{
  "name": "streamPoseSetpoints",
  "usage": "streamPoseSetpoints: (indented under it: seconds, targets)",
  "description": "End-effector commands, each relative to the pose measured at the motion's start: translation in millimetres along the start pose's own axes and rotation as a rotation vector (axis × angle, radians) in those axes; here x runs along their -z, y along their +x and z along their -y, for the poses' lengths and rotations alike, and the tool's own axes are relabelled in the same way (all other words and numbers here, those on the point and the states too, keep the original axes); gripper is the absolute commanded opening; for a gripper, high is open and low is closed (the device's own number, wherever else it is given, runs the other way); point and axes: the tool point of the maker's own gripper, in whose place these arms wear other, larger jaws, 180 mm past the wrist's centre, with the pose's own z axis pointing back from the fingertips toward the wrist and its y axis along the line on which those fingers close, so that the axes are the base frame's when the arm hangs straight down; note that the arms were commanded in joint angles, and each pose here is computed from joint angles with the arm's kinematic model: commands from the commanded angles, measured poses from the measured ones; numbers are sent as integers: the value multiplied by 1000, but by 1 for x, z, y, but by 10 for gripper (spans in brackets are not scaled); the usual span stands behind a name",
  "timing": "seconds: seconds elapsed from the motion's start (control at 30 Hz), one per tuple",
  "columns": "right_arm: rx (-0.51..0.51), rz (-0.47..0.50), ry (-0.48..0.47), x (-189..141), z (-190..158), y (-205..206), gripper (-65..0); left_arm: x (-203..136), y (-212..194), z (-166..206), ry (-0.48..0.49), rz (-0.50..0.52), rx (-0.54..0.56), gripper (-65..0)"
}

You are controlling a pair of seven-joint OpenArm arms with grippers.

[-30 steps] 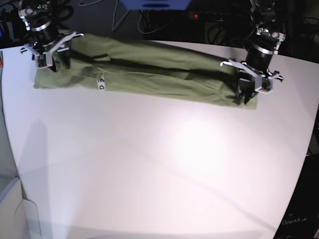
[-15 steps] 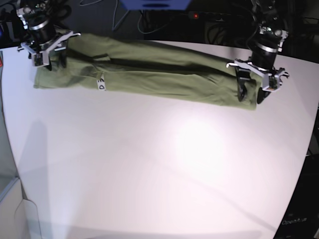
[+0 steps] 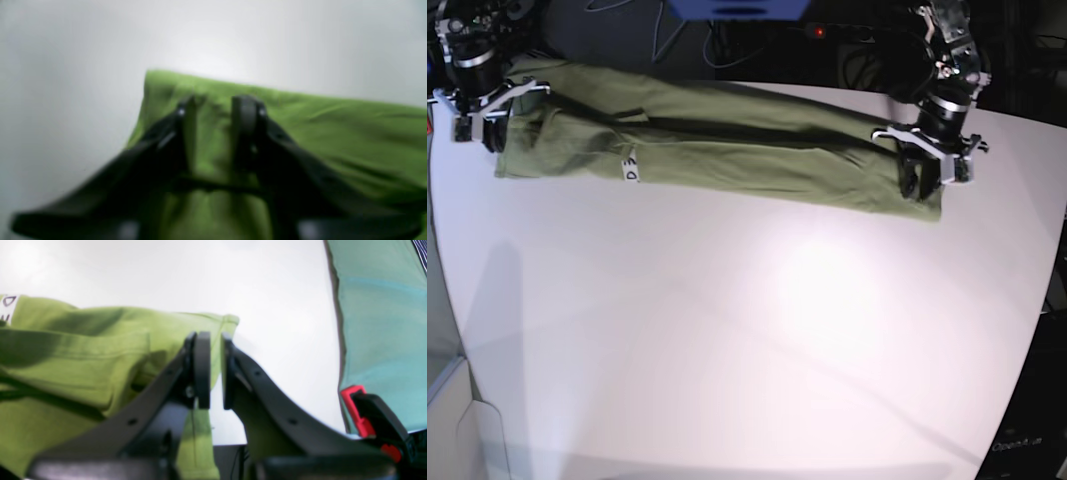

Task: Fold the T-shirt properly
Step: 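Lower the hem onto the folded shirt and adjust with both grippers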

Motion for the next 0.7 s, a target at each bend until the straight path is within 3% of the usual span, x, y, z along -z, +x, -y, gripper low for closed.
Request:
streamPoseSetpoints:
  seconds: [0.0, 0.1, 0.5, 0.67]
  targets:
    - [-17, 46, -5, -2, 4, 13, -608, 5, 14, -1, -5, 54, -9, -559]
    - [-12, 39, -1, 0, 4, 10, -608, 7, 0, -1, -5, 23, -34, -645]
    - [-35, 17, 108, 20, -18, 3, -608, 5, -5, -9, -1, 4, -19, -642]
    - [-90, -19, 122, 27, -24, -3, -612, -2, -12, -10, 2, -14, -17, -642]
